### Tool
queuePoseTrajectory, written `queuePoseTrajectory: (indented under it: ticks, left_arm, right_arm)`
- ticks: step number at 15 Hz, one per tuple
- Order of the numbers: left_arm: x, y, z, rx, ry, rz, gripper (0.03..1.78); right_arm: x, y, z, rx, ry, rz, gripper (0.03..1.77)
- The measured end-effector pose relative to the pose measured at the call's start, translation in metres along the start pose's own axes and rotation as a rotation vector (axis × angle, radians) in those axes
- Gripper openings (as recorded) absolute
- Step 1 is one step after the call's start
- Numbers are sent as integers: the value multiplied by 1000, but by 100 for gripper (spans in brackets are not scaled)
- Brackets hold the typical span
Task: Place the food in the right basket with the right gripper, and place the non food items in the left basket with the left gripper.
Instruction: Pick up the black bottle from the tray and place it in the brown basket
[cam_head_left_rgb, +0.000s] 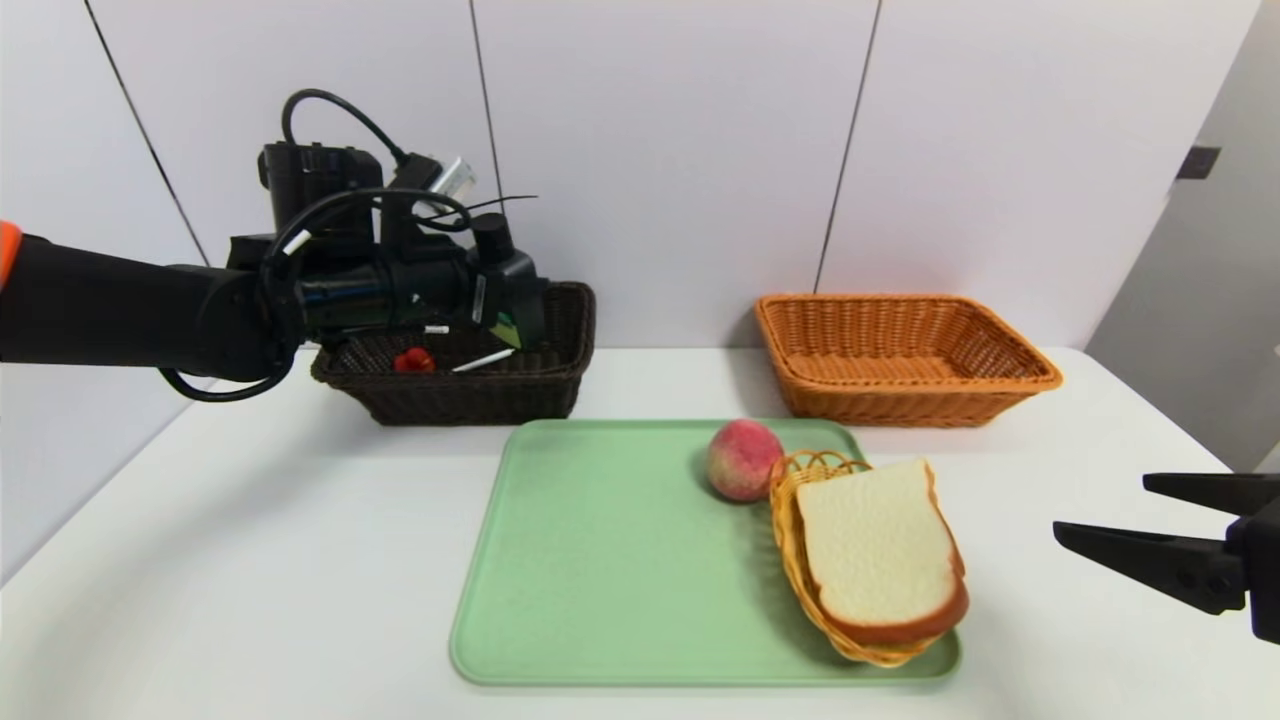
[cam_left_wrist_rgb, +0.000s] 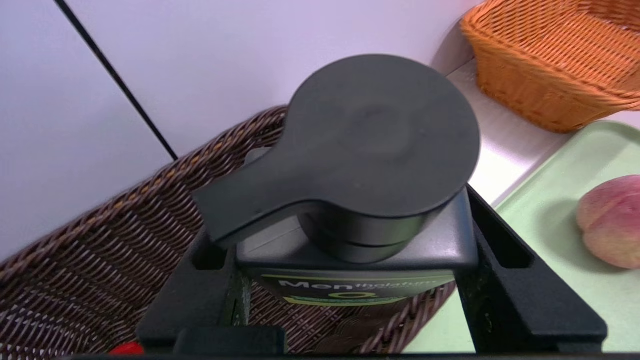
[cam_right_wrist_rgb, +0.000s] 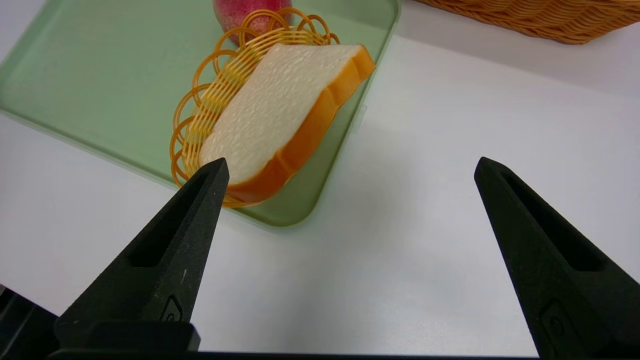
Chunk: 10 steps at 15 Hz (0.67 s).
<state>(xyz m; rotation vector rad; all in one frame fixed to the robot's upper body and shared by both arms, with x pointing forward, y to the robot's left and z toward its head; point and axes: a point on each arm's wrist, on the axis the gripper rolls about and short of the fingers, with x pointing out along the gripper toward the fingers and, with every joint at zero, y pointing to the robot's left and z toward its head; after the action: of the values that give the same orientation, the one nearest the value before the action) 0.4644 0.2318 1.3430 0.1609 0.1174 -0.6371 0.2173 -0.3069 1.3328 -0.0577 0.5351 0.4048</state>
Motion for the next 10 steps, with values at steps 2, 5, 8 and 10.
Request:
queuePoseTrajectory:
  ticks: [2,5,8,10]
  left_arm:
    - [8,7,-11,-12,24,9,111]
    - [25,13,-20,-21,34,10,111]
    - [40,21,-25,-21,31,17,111]
    - [51,23,-29,-24,40,12,111]
  right_arm:
    - [0,0,-2,1,4,-2,170]
    - [0,0,-2,2,4,-4,170]
    - [0,0,-2,2,2,-3,170]
    - [0,0,-2,2,3,-2,170]
